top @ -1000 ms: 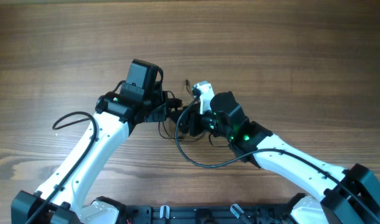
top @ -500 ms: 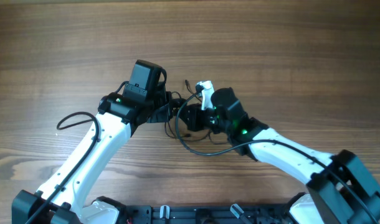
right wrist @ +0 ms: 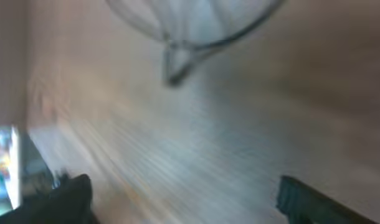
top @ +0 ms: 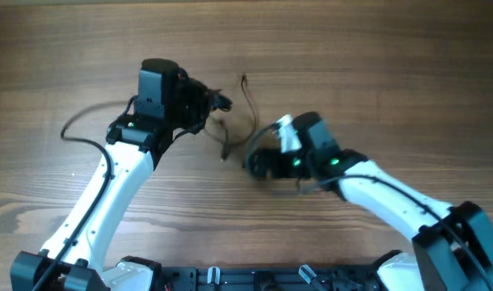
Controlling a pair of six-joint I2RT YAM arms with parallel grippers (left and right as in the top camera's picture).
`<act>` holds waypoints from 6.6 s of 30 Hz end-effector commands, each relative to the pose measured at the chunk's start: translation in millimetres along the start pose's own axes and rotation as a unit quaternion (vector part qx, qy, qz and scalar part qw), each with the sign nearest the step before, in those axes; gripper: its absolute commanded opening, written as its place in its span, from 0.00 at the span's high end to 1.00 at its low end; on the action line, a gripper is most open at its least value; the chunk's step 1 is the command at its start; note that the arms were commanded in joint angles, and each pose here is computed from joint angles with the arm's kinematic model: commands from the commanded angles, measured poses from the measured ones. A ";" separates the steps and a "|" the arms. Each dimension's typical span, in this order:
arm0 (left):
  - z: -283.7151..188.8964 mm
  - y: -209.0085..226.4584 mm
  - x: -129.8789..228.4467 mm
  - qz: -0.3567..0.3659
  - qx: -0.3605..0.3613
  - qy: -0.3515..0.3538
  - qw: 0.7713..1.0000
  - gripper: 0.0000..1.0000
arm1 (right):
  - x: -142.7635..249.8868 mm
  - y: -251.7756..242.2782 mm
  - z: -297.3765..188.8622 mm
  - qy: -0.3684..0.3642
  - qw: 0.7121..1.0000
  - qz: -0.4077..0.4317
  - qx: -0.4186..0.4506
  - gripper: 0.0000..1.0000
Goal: Untangle cables
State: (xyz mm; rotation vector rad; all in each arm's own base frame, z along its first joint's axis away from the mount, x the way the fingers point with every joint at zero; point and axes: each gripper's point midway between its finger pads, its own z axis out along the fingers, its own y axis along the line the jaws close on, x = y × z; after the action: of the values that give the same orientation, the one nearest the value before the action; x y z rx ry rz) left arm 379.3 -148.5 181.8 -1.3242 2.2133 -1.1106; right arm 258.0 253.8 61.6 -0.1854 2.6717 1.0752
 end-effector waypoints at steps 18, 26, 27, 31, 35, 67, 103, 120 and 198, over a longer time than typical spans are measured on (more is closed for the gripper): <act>-59.1 -2.0 159.6 0.425 0.291 0.444 0.733 0.96 | -80.9 51.3 -115.8 -0.151 0.915 -0.254 -0.276 0.03; -35.3 1.8 145.7 0.447 0.246 0.390 0.766 0.96 | -90.7 -86.9 -87.8 -0.166 0.985 0.043 0.035 0.09; -34.2 2.2 145.1 0.448 0.243 0.388 0.768 0.96 | -88.7 -103.9 -93.7 -0.169 0.981 0.075 0.060 0.07; -31.1 9.9 144.0 0.437 0.219 0.390 0.780 0.96 | -99.7 -83.3 -124.6 -0.190 0.980 -0.039 -0.051 0.05; -29.7 11.2 150.0 0.447 0.219 0.391 0.774 0.96 | -99.7 -28.4 -147.6 -0.176 0.959 -0.058 -0.217 0.04; 38.1 42.0 68.9 0.436 -0.041 0.122 0.891 0.93 | -48.5 -91.6 -79.3 -0.091 0.968 0.230 0.030 0.96; 121.3 96.9 114.6 0.501 -0.135 0.151 0.841 0.03 | -54.2 -121.5 -105.2 -0.134 0.970 0.166 0.118 0.95; -16.4 45.2 -94.2 0.435 -0.255 -0.124 0.855 0.96 | -35.9 -198.7 -255.3 -0.216 0.864 0.354 0.286 0.95; 24.7 38.9 108.2 0.582 -0.107 0.113 0.798 0.00 | 13.6 -176.7 -242.7 -0.128 0.871 0.401 0.256 0.01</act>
State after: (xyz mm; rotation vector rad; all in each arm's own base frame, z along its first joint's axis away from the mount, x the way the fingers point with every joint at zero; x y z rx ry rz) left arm 311.4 -240.3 137.6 0.2864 2.6643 -0.5127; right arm 239.2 -43.4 111.6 1.1780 2.6603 0.4367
